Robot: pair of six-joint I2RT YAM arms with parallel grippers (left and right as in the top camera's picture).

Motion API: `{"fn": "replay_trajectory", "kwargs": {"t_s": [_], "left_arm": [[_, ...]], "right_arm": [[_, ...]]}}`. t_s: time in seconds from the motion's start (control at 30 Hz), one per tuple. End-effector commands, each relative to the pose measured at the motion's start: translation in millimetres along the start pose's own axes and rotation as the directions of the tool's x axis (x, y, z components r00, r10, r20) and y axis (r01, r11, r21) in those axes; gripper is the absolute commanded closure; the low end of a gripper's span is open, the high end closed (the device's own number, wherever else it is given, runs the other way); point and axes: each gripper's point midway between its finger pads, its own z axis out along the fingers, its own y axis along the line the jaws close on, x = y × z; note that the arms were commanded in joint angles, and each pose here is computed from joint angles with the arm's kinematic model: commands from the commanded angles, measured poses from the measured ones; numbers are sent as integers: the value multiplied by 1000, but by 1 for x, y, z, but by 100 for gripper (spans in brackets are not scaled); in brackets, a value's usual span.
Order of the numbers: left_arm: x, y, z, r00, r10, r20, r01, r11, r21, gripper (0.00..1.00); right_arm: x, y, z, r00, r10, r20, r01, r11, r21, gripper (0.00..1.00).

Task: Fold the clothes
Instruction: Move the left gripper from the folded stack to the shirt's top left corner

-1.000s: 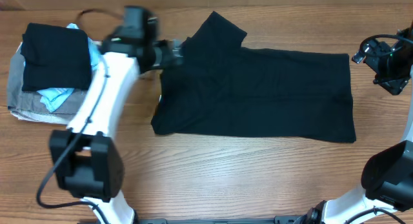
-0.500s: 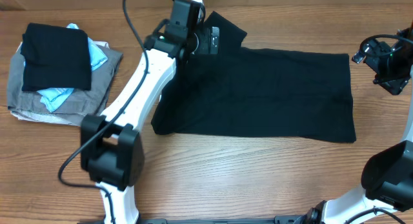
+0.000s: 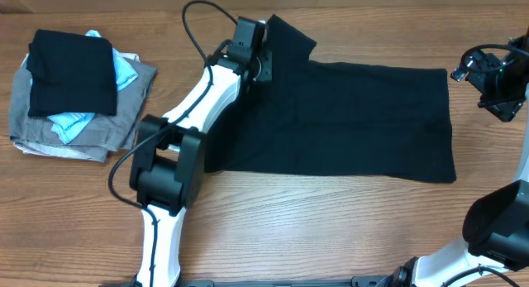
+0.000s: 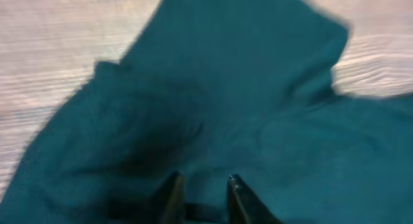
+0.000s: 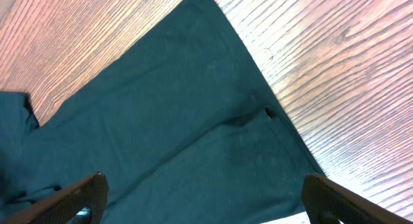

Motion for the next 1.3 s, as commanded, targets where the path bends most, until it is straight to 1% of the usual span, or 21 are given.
{"fn": "replay_trajectory", "kwargs": {"t_s": [0.0, 0.13, 0.23, 0.37, 0.6, 0.7, 0.83, 0.9, 0.97, 1.03, 1.07, 1.1, 1.17, 1.23, 1.27], "left_arm": [[16, 10, 22, 999, -6, -43, 5, 1000, -23, 78], [34, 16, 33, 995, -7, -99, 3, 999, -40, 81], [43, 19, 33, 991, -10, -136, 2, 999, -52, 79], [65, 26, 28, 974, -15, -224, -3, 997, -79, 85], [112, 39, 11, 909, -38, -414, -21, 990, -136, 87], [125, 43, 3, 883, -50, -467, -25, 988, -153, 90], [136, 46, -4, 857, -90, -508, -6, 983, -185, 89], [126, 44, -8, 870, -87, -486, -1, 984, -177, 89], [98, 38, -18, 901, -83, -427, 15, 987, -161, 88], [62, 30, -34, 934, -77, -348, 31, 990, -136, 79], [24, 21, -53, 963, -67, -261, 40, 993, -108, 72], [13, 18, -59, 970, -59, -234, 36, 995, -98, 71], [-32, 6, -87, 992, -11, -123, 4, 998, -55, 64], [-70, -5, -113, 999, 36, -18, -37, 999, -24, 51], [-89, -11, -127, 998, 56, 38, -55, 998, -8, 48]], "right_arm": [[-2, 0, -1, 1000, 3, 6, -3, 1000, -2, 0], [-2, 0, -1, 1000, 3, 7, -3, 1000, -2, 0], [-2, 0, -1, 1000, 3, 7, -3, 1000, -2, 0], [-2, 0, -1, 1000, 3, 7, -3, 1000, -2, 0], [-2, 0, -1, 1000, 3, 6, -3, 1000, -2, 0], [-2, 0, -1, 1000, 3, 6, -3, 1000, -2, 0], [-2, 0, -1, 1000, 3, 6, -3, 1000, -2, 0], [-2, 0, -1, 1000, 3, 6, -3, 1000, -2, 0], [-2, 0, -1, 1000, 3, 6, -3, 1000, -2, 0], [-2, 0, -1, 1000, 3, 7, -3, 1000, -2, 0], [-2, 0, -1, 1000, 3, 7, -3, 1000, -2, 0], [-2, 0, -1, 1000, 3, 7, -3, 1000, -2, 0], [-2, 0, -1, 1000, 3, 7, -3, 1000, -2, 0], [-2, 0, -1, 1000, 3, 7, -3, 1000, -2, 0], [-2, 0, -1, 1000, 3, 6, -3, 1000, -2, 0]]}}
